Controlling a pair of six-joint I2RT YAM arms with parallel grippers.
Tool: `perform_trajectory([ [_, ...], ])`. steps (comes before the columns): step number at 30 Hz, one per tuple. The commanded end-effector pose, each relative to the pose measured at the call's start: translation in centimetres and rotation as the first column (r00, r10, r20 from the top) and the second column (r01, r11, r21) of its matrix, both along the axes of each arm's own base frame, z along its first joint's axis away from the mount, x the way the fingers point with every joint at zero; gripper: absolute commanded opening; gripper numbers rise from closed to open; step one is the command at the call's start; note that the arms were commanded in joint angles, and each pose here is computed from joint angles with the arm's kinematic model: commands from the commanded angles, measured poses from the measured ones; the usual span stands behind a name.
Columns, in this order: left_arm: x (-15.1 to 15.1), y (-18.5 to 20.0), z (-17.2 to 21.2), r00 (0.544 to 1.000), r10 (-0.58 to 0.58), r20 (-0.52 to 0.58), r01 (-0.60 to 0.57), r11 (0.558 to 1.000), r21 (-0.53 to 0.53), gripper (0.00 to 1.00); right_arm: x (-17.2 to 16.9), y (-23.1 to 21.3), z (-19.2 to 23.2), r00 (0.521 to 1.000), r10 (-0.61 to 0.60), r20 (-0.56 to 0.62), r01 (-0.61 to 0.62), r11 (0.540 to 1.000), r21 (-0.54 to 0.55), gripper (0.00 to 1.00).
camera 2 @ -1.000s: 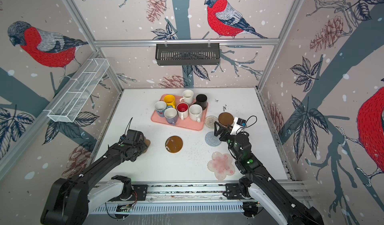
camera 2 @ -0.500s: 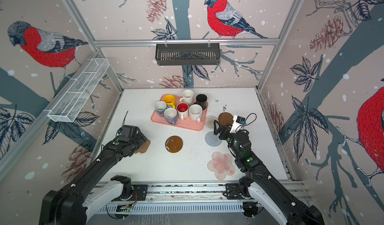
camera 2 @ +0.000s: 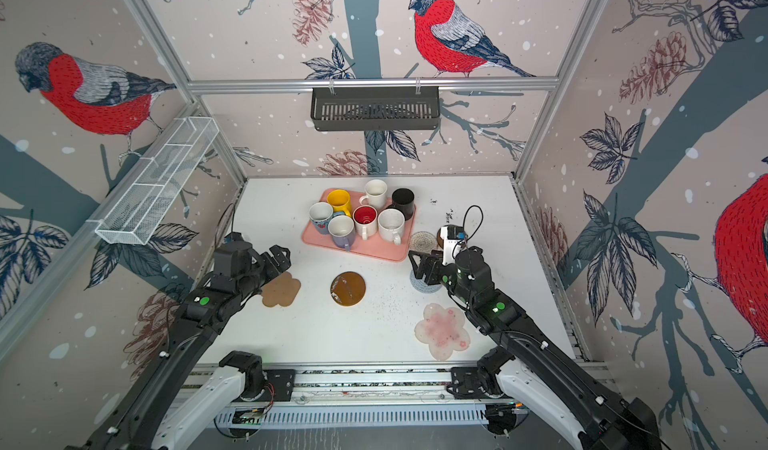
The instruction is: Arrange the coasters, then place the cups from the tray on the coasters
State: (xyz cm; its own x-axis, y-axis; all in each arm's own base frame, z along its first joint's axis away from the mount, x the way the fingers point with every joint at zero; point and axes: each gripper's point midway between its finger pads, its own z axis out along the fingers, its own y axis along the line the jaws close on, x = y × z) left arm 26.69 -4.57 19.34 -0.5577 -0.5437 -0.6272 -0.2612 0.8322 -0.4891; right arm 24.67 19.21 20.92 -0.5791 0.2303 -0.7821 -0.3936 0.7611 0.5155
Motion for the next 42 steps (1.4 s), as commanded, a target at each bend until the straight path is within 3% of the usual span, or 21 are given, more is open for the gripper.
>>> perform_trajectory([
  [1,1.1,-1.1,1.8,0.993,-0.074,0.096,0.074,0.997,0.002,0.97,-1.8,0.7,-2.6,0.994,0.02,-0.111,-0.026,0.998,-0.055,0.77],
  [9,1.5,-2.8,1.2,0.976,-0.124,0.179,0.138,0.988,-0.063,0.97,-4.2,4.3,-7.0,0.972,0.051,-0.229,-0.079,0.99,-0.115,0.78],
  [17,1.7,-3.6,-2.2,0.972,-0.151,0.179,0.161,0.986,-0.048,0.97,-3.5,6.4,-8.3,0.959,0.073,-0.273,-0.109,0.987,-0.12,0.8],
  [21,1.7,-4.5,-3.1,0.965,-0.163,0.205,0.186,0.978,-0.098,0.97,-3.0,7.7,-9.1,0.939,0.099,-0.328,-0.15,0.98,-0.134,0.8],
  [33,2.1,-3.2,-3.8,0.952,-0.075,0.296,0.107,0.99,-0.092,0.96,-1.0,9.4,-11.2,0.911,0.094,-0.403,-0.179,0.968,-0.179,0.78],
  [42,1.9,-2.8,-4.4,0.952,-0.06,0.299,0.088,0.993,-0.082,0.95,-1.0,11.7,-12.5,0.891,0.136,-0.434,-0.231,0.957,-0.175,0.72],
])
